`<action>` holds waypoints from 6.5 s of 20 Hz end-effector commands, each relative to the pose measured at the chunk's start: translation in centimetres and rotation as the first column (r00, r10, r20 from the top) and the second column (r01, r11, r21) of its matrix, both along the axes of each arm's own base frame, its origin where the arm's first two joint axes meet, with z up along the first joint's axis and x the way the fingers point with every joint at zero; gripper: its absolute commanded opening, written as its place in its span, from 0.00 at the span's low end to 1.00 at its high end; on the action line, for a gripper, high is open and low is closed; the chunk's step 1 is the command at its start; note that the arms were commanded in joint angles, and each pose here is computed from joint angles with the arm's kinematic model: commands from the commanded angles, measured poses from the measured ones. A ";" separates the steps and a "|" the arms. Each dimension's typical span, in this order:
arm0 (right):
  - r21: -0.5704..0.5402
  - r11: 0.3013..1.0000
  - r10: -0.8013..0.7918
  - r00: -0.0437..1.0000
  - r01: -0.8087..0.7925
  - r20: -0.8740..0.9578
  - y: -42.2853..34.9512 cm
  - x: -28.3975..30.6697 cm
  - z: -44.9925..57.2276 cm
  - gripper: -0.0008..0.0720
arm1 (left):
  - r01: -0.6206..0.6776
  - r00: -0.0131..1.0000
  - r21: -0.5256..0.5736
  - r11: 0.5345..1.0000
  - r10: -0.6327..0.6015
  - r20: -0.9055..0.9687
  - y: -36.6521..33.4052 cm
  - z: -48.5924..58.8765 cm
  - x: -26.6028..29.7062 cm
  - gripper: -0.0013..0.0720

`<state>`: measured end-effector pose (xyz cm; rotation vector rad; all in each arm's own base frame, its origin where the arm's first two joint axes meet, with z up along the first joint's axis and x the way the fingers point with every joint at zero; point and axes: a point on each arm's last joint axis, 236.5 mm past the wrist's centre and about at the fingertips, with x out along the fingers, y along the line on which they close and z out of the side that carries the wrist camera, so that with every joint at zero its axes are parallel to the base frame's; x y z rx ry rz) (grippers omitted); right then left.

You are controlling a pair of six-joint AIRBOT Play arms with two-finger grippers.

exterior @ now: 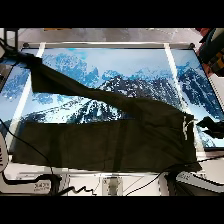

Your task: Fold the clothes and pants, and hang the long-sleeved shirts on hangers.

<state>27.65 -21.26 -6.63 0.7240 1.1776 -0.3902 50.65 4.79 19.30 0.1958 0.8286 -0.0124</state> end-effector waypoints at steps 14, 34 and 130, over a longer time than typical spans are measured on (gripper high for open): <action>0.212 0.974 0.071 0.995 -0.085 0.073 0.7 6.3 -5.6 0.95 | -0.088 0.971 0.006 0.996 0.087 -0.224 2.9 -8.3 -2.7 0.04; -0.170 0.942 0.334 0.838 -0.288 0.432 1.3 16.5 6.3 0.07 | -0.111 0.946 0.059 0.992 0.087 0.312 5.1 4.8 2.6 0.04; 0.403 0.915 0.018 0.999 0.002 -0.046 3.3 -6.2 -3.9 0.07 | -0.854 0.289 -0.053 0.517 0.388 -0.875 13.0 -21.2 -38.6 0.65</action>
